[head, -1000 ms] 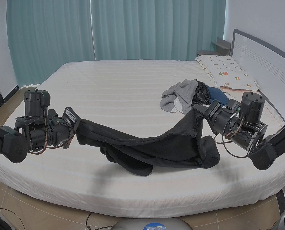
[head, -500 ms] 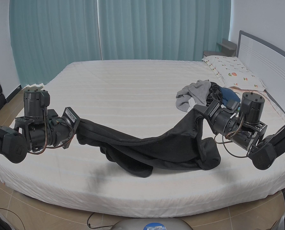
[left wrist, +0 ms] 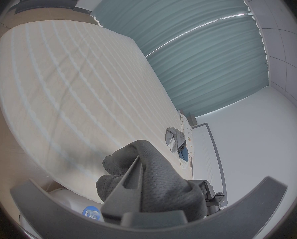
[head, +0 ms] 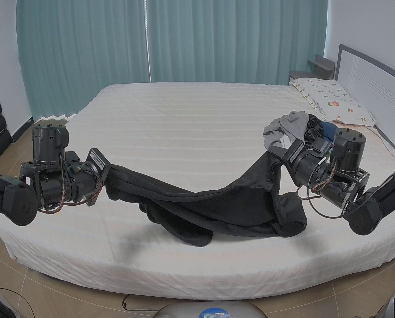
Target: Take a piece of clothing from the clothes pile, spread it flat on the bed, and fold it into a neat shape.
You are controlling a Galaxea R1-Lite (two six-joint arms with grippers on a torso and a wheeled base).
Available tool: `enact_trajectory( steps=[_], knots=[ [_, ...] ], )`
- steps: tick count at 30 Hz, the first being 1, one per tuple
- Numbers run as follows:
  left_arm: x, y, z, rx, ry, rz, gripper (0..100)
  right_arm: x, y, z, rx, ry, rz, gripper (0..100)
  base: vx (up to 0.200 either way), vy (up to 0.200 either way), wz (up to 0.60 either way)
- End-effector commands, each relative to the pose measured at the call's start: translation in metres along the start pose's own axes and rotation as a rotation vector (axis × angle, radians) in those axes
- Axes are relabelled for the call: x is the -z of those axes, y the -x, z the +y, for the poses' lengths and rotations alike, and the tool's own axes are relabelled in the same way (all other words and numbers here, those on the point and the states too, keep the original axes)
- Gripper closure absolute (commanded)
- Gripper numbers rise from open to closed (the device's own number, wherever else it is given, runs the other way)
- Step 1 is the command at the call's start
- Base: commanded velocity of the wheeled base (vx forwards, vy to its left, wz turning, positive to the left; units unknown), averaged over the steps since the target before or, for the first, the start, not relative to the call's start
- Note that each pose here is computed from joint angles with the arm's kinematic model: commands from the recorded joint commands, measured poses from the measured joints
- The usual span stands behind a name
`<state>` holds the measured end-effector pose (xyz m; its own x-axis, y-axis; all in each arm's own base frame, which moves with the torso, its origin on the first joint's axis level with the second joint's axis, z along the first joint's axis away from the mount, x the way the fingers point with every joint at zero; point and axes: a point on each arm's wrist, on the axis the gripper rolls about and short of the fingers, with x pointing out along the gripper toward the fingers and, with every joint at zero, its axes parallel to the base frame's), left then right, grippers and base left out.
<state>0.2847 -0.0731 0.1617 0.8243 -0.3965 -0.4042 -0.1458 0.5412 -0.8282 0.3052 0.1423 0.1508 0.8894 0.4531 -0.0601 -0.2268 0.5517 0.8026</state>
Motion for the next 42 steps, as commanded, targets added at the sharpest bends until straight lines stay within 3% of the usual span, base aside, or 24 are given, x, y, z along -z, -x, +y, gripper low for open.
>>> enact_trajectory(
  steps=[1, 14, 26, 35, 42],
  knots=[
    [0.001, 0.000, 0.000, -0.001, 0.000, 0.003, 100, -0.003, 0.000, 0.002, -0.008, 0.003, -0.008, 100, 0.000, 0.000, 0.00],
    [0.003, 0.011, -0.011, 0.034, -0.017, -0.010, 100, -0.013, 0.023, -0.010, 0.049, 0.010, -0.030, 100, 0.000, 0.000, 0.00],
    [0.016, 0.008, -0.010, 0.008, -0.026, 0.045, 100, -0.008, 0.040, -0.009, 0.071, 0.013, -0.027, 100, -0.050, 0.000, 0.00],
    [0.027, 0.023, -0.013, 0.001, -0.042, 0.050, 100, -0.014, 0.070, 0.009, 0.015, 0.026, -0.053, 100, -0.200, 0.000, 0.00],
    [0.031, 0.055, -0.026, 0.069, -0.066, 0.002, 100, -0.033, 0.115, 0.041, -0.102, 0.045, -0.139, 100, -0.200, 0.000, 0.00]
  ],
)
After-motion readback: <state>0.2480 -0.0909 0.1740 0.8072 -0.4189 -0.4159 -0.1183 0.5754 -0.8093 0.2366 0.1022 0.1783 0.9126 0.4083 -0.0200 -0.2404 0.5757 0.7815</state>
